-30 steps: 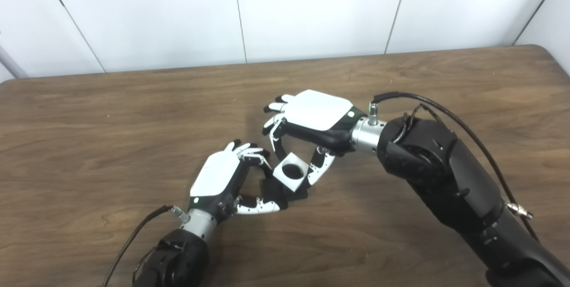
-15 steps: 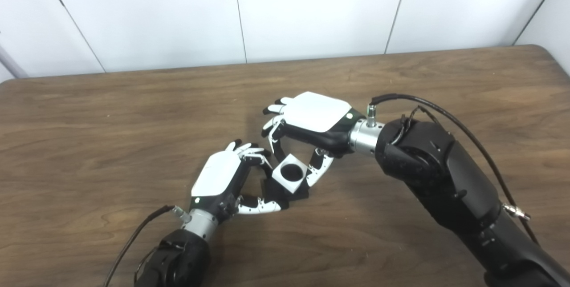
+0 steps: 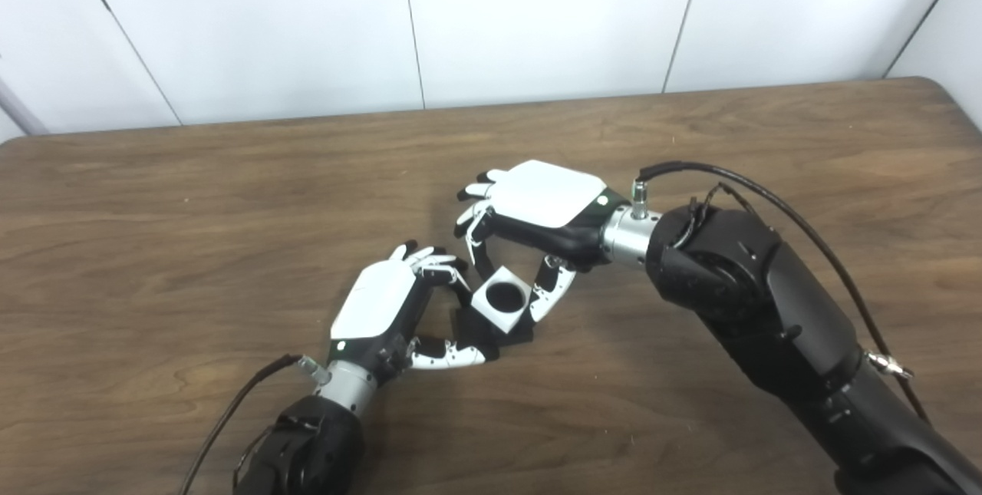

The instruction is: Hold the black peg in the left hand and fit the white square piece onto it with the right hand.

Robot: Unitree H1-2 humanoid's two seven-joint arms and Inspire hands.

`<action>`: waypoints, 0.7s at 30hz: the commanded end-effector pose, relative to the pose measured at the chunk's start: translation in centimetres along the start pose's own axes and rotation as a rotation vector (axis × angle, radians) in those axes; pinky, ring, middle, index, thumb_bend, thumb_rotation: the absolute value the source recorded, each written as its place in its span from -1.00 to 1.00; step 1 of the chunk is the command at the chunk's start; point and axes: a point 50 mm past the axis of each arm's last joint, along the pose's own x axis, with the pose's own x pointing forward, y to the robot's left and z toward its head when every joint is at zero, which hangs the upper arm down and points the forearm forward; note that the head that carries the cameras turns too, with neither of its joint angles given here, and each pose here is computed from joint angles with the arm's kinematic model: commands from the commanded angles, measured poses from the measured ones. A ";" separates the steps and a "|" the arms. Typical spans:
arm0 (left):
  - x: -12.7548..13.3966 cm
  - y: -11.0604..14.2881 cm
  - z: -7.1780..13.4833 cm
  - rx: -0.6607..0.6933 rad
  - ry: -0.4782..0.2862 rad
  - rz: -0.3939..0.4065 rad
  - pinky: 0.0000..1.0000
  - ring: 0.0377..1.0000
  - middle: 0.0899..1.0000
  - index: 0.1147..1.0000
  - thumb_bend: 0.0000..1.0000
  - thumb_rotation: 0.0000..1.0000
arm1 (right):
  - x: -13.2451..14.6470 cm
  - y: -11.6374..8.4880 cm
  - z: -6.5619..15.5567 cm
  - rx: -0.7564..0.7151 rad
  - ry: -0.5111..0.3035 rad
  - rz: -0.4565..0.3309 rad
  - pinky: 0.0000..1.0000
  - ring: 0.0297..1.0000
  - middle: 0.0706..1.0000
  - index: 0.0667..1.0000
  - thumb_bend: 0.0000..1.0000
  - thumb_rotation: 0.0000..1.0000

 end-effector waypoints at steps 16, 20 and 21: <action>-0.6 -1.8 -0.5 -0.017 0.028 -0.099 1.00 0.77 0.53 -0.16 0.04 -0.89 | -0.2 -0.9 -0.3 -0.018 0.010 -0.061 0.91 0.88 0.62 0.15 0.85 -0.43; -0.6 -1.8 -0.5 -0.017 0.028 -0.095 1.00 0.76 0.52 -0.16 0.04 -0.89 | -0.3 -0.9 -0.2 -0.013 0.015 -0.059 0.94 0.91 0.67 0.27 1.00 -0.30; -0.6 -1.8 -0.5 -0.015 0.028 -0.096 1.00 0.76 0.52 -0.16 0.04 -0.89 | -0.3 -0.9 -0.2 -0.011 0.017 -0.059 0.94 0.92 0.67 0.28 1.00 -0.29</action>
